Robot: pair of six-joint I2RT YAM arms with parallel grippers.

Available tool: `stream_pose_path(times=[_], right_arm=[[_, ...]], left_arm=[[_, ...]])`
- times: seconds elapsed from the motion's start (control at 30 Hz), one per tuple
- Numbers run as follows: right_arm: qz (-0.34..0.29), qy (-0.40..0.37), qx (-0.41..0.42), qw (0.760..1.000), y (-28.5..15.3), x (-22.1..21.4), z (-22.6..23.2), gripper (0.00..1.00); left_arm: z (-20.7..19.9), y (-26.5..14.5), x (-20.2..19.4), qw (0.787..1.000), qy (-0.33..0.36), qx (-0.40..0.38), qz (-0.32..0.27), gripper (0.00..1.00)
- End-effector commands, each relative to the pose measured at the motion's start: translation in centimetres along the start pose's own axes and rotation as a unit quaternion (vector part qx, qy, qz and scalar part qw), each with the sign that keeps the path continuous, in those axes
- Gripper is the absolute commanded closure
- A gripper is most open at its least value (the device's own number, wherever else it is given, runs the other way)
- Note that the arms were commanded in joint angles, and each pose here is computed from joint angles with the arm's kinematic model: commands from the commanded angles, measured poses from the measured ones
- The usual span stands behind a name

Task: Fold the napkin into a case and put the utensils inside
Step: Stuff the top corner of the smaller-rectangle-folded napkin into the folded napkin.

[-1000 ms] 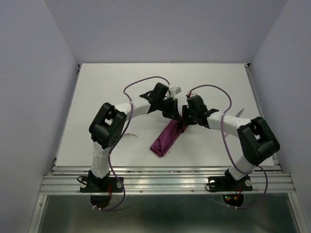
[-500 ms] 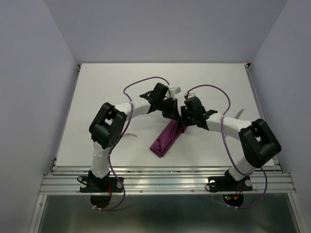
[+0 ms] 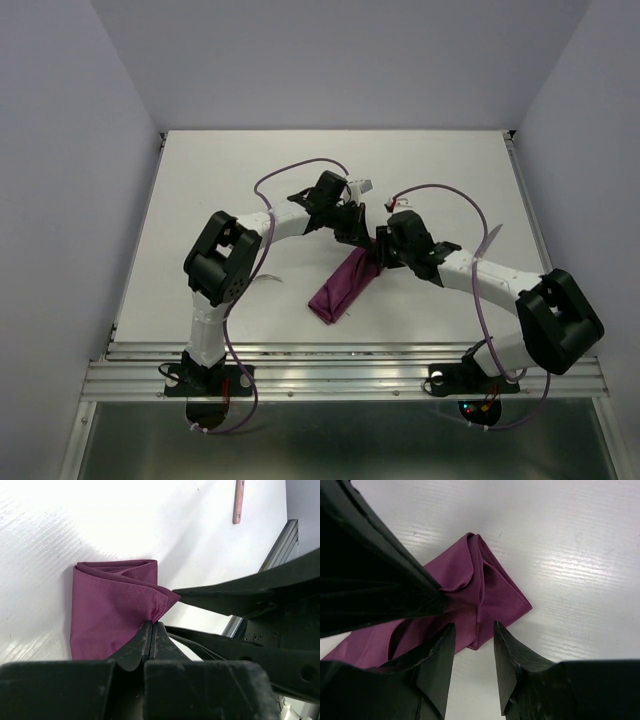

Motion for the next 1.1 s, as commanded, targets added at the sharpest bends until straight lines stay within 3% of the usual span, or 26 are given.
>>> stream_pose_path(times=[0.0, 0.7, 0.9, 1.07], right_arm=[[-0.088, 0.006, 0.015, 0.996, -1.2, 2.2, 0.5, 0.57], [-0.036, -0.03, -0.008, 0.999, 1.5, 0.2, 0.5, 0.62], [-0.037, -0.027, -0.035, 0.998, 1.9, 0.0, 0.2, 0.66], [-0.045, -0.019, -0.049, 0.998, 1.9, 0.2, 0.2, 0.79]], left_arm=[[-0.4, -0.3, 0.4, 1.0, 0.012, -0.015, -0.011, 1.0], [-1.2, -0.8, 1.0, 0.999, 0.013, -0.026, -0.018, 1.0], [-1.1, -0.7, 0.9, 1.0, 0.011, -0.025, -0.015, 1.0], [-0.8, -0.5, 0.8, 1.0, 0.01, -0.024, -0.012, 1.0]])
Point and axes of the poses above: each gripper's point midway between its finger pads, its own y axis out along the fingers, its own z axis along the line the jaws close on, x = y × z, the point moved 6 cm from there along -y, back along the fingers, and after that the axes turned 9 degrees about -y, right-handed, at the moved point
